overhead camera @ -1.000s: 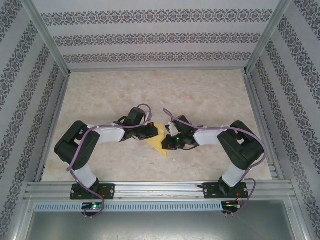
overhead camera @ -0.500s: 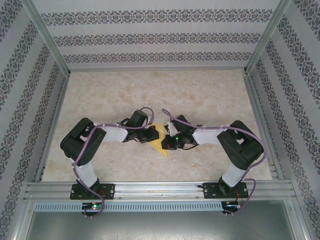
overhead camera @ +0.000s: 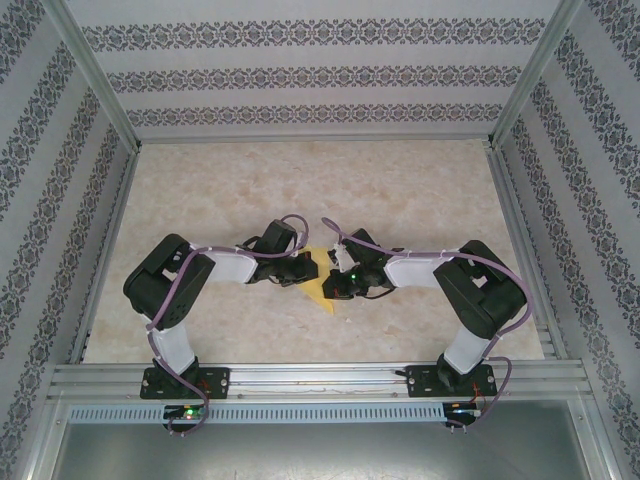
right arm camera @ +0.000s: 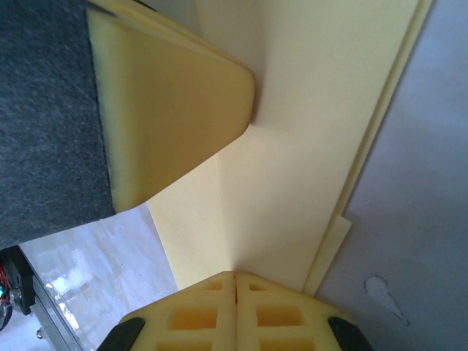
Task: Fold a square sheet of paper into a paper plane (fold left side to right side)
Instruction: Fourth fold the wing at the center of the table.
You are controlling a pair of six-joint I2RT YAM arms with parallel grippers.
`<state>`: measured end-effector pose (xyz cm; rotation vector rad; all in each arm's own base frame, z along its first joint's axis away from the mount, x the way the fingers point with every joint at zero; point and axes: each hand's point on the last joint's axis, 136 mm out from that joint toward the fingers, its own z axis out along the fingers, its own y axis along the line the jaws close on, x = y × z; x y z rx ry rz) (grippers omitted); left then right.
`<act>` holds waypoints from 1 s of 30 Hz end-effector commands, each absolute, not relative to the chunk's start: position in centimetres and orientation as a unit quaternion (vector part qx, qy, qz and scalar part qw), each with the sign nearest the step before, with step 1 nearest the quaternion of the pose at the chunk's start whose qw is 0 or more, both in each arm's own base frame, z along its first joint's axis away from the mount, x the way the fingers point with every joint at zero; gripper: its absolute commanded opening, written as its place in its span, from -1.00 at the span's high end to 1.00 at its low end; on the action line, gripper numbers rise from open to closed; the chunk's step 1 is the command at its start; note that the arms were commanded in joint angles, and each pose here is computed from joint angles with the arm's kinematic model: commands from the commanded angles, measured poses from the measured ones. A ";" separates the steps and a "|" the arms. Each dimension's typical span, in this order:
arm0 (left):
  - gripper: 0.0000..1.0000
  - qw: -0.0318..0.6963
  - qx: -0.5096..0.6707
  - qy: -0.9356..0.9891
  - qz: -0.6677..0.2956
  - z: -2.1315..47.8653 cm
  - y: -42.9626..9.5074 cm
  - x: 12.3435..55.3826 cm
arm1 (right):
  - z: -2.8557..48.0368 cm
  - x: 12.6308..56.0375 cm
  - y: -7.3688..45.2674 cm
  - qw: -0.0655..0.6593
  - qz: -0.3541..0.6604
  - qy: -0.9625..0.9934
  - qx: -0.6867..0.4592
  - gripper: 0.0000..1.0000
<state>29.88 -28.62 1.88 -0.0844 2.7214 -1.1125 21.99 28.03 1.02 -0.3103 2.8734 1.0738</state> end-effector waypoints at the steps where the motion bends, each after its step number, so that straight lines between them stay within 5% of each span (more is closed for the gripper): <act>1: 0.97 0.114 -0.052 0.937 -0.326 -0.2 -26.2 31.6 | -5.6 17.2 21.4 -0.060 0.187 0.978 -0.076 1.00; 30: 0.97 0.156 -0.067 0.934 -0.316 0.3 -22.7 38.9 | -6.0 16.6 21.6 -0.071 0.194 0.975 -0.076 1.00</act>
